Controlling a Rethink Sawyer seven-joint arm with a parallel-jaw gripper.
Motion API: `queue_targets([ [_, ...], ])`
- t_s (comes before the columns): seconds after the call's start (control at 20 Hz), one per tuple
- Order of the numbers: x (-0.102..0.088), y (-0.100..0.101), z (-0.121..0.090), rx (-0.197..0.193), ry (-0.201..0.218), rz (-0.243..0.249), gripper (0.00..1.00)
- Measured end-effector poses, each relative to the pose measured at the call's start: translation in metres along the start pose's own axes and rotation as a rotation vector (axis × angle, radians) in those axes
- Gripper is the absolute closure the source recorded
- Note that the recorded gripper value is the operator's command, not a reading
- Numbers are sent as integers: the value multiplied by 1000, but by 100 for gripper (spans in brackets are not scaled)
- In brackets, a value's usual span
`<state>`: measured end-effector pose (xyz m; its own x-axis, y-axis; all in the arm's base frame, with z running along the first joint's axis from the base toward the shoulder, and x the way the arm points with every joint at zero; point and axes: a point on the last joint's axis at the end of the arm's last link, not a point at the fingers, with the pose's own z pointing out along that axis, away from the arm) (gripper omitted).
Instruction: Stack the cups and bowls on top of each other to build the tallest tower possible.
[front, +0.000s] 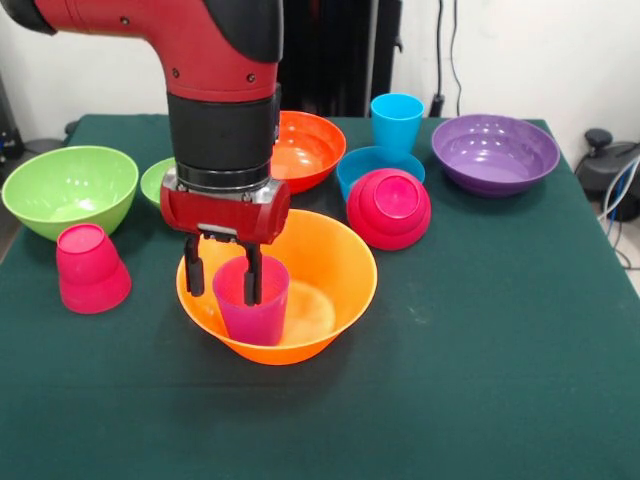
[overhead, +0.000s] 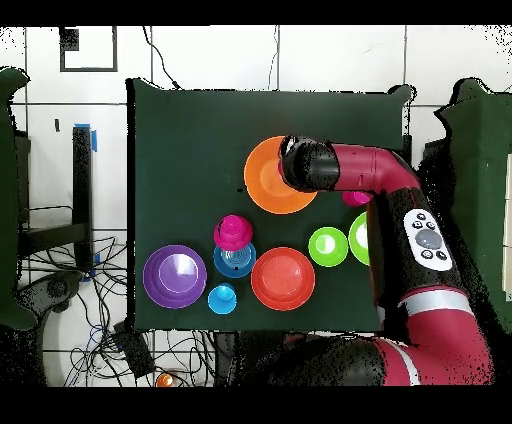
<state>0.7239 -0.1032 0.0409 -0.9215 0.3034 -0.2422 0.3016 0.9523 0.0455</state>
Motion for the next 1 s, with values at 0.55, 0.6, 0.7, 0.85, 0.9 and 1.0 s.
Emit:
queue_targets([
  [0.55, 14, 2, 16, -8, 32, 2, 0],
  [0.6, 15, 3, 17, -8, 34, 1, 0],
  [0.7, 17, 4, 17, -9, 37, -1, 0],
  [0.85, 18, 10, 13, -15, 40, 0, 0],
  [0.9, 18, 12, 12, -16, 40, 0, 0],
  [1.0, 18, 17, 9, -19, 39, -5, 0],
])
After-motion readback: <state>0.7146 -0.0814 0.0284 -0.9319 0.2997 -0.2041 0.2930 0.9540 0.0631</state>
